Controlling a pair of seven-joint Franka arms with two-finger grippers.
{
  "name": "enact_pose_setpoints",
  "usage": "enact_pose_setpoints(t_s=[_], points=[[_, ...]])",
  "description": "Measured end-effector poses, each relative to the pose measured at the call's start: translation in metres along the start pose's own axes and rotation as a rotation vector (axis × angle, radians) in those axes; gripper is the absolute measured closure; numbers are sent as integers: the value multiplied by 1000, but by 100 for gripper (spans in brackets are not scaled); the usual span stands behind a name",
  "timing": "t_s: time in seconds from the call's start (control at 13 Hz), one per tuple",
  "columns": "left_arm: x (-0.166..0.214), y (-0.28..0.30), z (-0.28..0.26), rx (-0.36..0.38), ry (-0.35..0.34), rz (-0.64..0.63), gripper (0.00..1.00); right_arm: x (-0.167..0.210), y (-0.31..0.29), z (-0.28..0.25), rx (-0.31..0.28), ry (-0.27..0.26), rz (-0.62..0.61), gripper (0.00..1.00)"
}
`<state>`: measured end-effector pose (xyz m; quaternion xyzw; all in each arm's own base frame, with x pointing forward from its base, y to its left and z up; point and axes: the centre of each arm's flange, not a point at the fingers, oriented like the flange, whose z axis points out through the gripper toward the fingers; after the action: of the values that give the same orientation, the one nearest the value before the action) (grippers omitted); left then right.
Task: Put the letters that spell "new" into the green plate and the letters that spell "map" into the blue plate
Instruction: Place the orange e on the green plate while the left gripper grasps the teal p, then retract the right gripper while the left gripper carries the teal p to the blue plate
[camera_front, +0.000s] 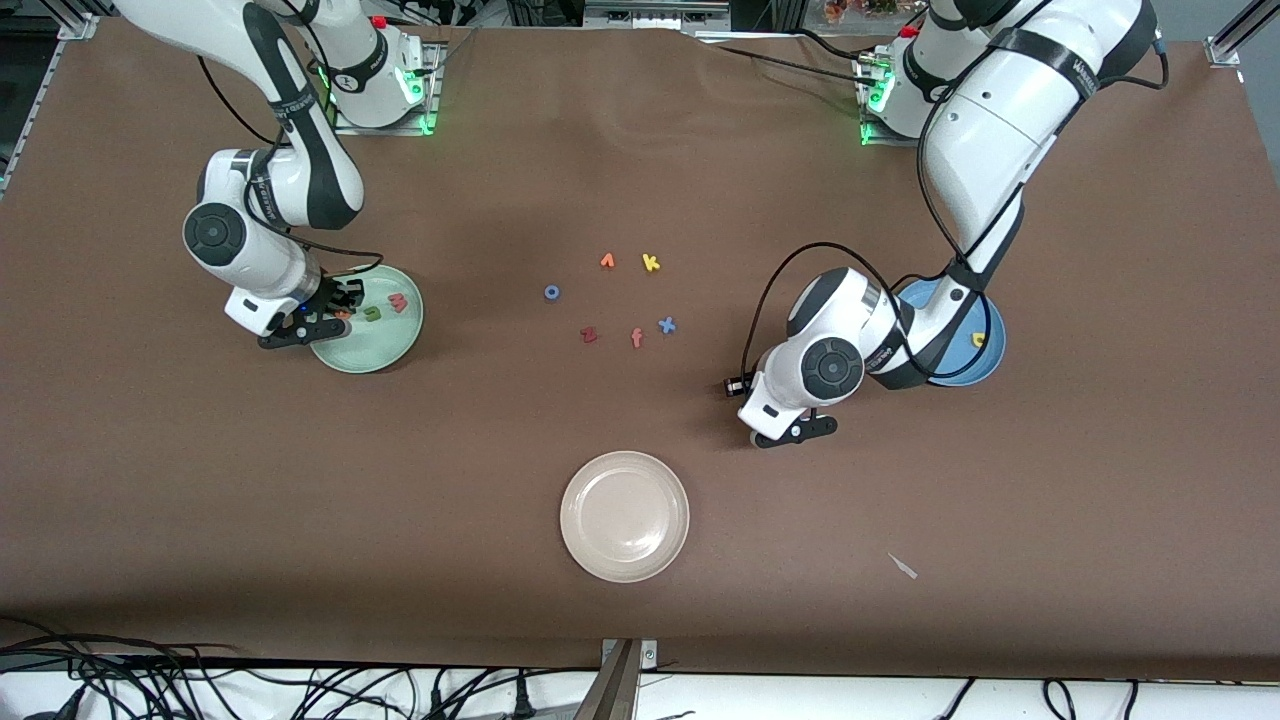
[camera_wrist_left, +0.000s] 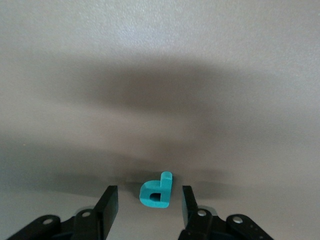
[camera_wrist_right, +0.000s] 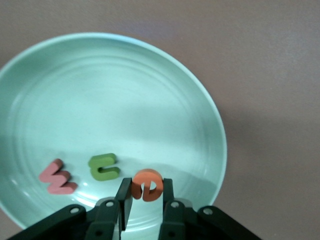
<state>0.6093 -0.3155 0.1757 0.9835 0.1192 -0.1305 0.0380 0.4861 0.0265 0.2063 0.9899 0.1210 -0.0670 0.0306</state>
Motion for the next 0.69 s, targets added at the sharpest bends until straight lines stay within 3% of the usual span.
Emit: enact_pose_setpoints(t_s=[0.31, 0.54, 0.69], points=[[-3, 3, 7, 5, -9, 6, 41, -3, 4, 14, -16, 21, 0, 69], [-3, 3, 9, 6, -12, 4, 44, -1, 4, 11, -15, 24, 0, 38], [-2, 2, 7, 8, -11, -3, 64, 4, 4, -6, -1, 8, -1, 15]])
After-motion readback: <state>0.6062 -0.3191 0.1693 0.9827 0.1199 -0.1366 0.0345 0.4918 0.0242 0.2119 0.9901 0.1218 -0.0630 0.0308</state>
